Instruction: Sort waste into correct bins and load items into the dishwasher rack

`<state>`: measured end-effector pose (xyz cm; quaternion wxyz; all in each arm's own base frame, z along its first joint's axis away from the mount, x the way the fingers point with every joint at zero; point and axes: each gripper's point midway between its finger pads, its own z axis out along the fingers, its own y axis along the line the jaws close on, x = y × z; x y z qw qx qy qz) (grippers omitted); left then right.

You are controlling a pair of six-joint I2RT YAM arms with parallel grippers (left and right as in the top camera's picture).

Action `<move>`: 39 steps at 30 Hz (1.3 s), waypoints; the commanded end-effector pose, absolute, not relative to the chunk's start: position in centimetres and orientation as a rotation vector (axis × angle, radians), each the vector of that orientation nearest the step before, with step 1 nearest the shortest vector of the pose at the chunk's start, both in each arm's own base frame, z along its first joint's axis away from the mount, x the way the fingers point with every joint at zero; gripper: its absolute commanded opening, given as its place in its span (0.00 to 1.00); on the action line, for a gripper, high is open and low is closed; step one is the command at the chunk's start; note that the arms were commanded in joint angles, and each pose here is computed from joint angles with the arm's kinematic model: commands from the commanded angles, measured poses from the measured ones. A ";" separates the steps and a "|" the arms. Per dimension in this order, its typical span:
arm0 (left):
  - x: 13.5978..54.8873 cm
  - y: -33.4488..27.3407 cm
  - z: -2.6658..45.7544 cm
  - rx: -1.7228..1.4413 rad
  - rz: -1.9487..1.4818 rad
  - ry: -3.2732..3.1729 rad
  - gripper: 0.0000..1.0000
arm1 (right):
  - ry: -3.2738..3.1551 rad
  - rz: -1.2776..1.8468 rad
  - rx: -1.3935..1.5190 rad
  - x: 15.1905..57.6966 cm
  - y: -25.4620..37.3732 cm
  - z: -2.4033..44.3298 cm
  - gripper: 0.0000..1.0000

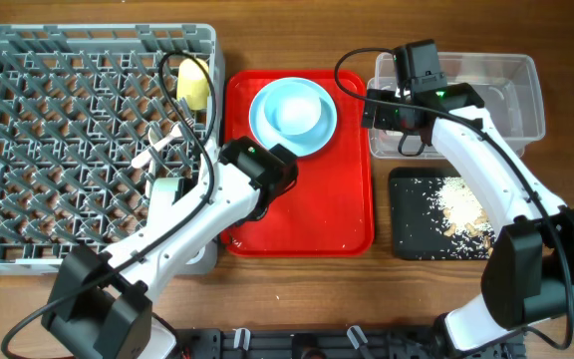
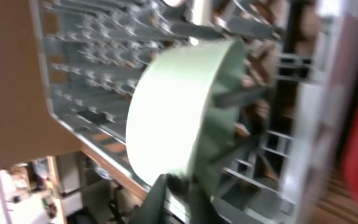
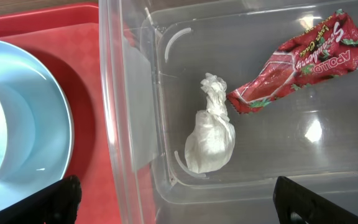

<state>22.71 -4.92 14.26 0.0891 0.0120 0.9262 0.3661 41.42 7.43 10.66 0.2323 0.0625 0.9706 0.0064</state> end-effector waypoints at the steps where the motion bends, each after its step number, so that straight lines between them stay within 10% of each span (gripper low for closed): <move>1: 21.5 -5.6 12.9 -0.030 1.022 2.853 0.47 | 2.669 -0.012 0.166 41.6 7.0 10.3 1.00; 9: 22.3 -9.2 13.9 -0.139 0.694 2.922 0.29 | 2.670 -0.012 0.166 41.6 7.0 10.3 1.00; 13: 23.4 -11.7 16.9 -0.213 0.391 2.898 0.36 | 2.669 -0.012 0.166 41.6 7.0 10.3 1.00; 20: 34.4 -17.9 21.5 -0.413 -0.267 2.504 0.37 | 2.670 -0.012 0.166 41.6 7.0 10.3 1.00; 33: 46.0 -18.9 7.2 -0.557 -0.215 2.485 0.39 | 2.669 -0.012 0.166 41.6 7.0 10.3 1.00; 39: 44.7 -19.0 4.8 -0.551 -0.196 2.581 0.17 | 2.669 -0.012 0.166 41.6 7.0 10.3 1.00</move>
